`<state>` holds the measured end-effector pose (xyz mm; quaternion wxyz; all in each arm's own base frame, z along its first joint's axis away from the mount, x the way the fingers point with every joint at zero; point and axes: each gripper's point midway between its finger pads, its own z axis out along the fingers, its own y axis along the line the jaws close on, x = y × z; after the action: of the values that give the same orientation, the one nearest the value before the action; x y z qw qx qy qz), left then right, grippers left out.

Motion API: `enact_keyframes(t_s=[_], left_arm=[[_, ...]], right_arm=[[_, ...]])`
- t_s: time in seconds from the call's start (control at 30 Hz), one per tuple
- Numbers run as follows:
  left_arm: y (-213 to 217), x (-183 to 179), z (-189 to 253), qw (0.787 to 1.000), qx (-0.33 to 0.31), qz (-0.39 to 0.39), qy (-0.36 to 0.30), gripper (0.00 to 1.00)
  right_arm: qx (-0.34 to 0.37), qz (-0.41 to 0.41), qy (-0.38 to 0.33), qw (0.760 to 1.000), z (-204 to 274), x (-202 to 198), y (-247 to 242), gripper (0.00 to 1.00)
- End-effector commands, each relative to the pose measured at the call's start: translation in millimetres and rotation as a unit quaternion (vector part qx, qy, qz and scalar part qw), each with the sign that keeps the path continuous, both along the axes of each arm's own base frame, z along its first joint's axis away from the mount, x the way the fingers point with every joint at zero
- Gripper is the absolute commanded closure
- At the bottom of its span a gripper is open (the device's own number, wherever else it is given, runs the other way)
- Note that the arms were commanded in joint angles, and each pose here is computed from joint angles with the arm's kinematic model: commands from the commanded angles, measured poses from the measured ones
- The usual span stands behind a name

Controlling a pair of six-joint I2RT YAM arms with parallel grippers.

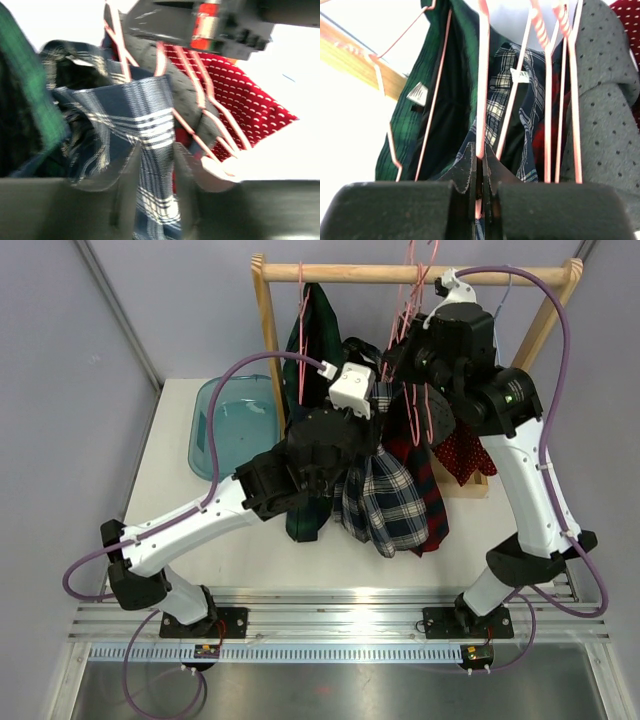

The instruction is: Remove the skirt from the hanger

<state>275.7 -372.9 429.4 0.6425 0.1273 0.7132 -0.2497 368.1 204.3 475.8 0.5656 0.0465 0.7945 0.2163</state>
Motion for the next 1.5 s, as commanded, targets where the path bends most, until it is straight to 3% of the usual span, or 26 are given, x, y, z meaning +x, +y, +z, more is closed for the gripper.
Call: enact_keyframes(t_s=[0.0, 0.17, 0.6, 0.97, 1.0, 1.07, 1.1, 1.13, 1.2, 1.23, 1.27, 1.3, 1.33, 1.37, 1.43, 1.47], left_arm=[[30, -10, 54, 0.998, -0.040, 0.032, -0.045, 0.84], [37, -32, 56, 0.998, -0.035, 0.030, -0.044, 1.00], [51, -85, 0, 0.999, -0.037, -0.011, -0.002, 1.00], [46, -113, -37, 1.000, 0.006, -0.015, 0.014, 1.00], [47, -121, -21, 1.000, -0.001, -0.019, 0.015, 1.00], [64, -128, -20, 0.997, 0.075, 0.024, -0.008, 1.00], [66, -152, 10, 0.997, 0.073, 0.009, -0.026, 1.00], [89, -152, 24, 0.990, 0.110, 0.066, -0.054, 1.00], [90, -179, 47, 0.969, 0.201, 0.080, -0.118, 1.00], [94, -184, 78, 0.979, 0.146, 0.107, -0.094, 1.00], [112, -185, 91, 0.940, 0.288, 0.116, -0.139, 1.00], [107, -196, 101, 0.940, 0.294, 0.083, -0.151, 1.00], [103, -201, 119, 0.978, 0.168, 0.067, -0.099, 1.00], [115, -197, 139, 0.960, 0.228, 0.057, -0.155, 1.00], [105, -203, 149, 0.965, 0.202, 0.059, -0.157, 1.00], [122, -195, 172, 0.964, 0.193, 0.069, -0.170, 1.00]], right_arm=[[0.061, 0.044, -0.089, 0.993, 67, -49, -10, 1.00], [0.082, 0.045, -0.110, 0.989, 84, -69, -21, 1.00], [0.101, 0.016, -0.156, 0.982, 124, -92, -49, 1.00], [0.120, 0.030, -0.147, 0.981, 119, -113, -55, 1.00], [0.112, 0.030, -0.137, 0.984, 111, -115, -56, 1.00], [0.115, 0.032, -0.146, 0.982, 113, -136, -69, 1.00], [0.106, 0.031, -0.138, 0.984, 103, -137, -70, 1.00], [0.112, 0.040, -0.156, 0.980, 109, -158, -82, 1.00], [0.107, 0.045, -0.162, 0.980, 98, -167, -86, 1.00], [0.108, 0.045, -0.168, 0.979, 96, -175, -91, 1.00], [0.115, 0.045, -0.178, 0.976, 94, -191, -102, 1.00], [0.115, 0.042, -0.182, 0.976, 93, -198, -108, 1.00], [0.120, 0.039, -0.191, 0.973, 94, -213, -118, 1.00], [0.122, 0.037, -0.193, 0.973, 93, -219, -123, 1.00], [0.121, 0.034, -0.184, 0.975, 85, -232, -133, 1.00], [0.127, 0.029, -0.192, 0.973, 86, -245, -143, 1.00]])
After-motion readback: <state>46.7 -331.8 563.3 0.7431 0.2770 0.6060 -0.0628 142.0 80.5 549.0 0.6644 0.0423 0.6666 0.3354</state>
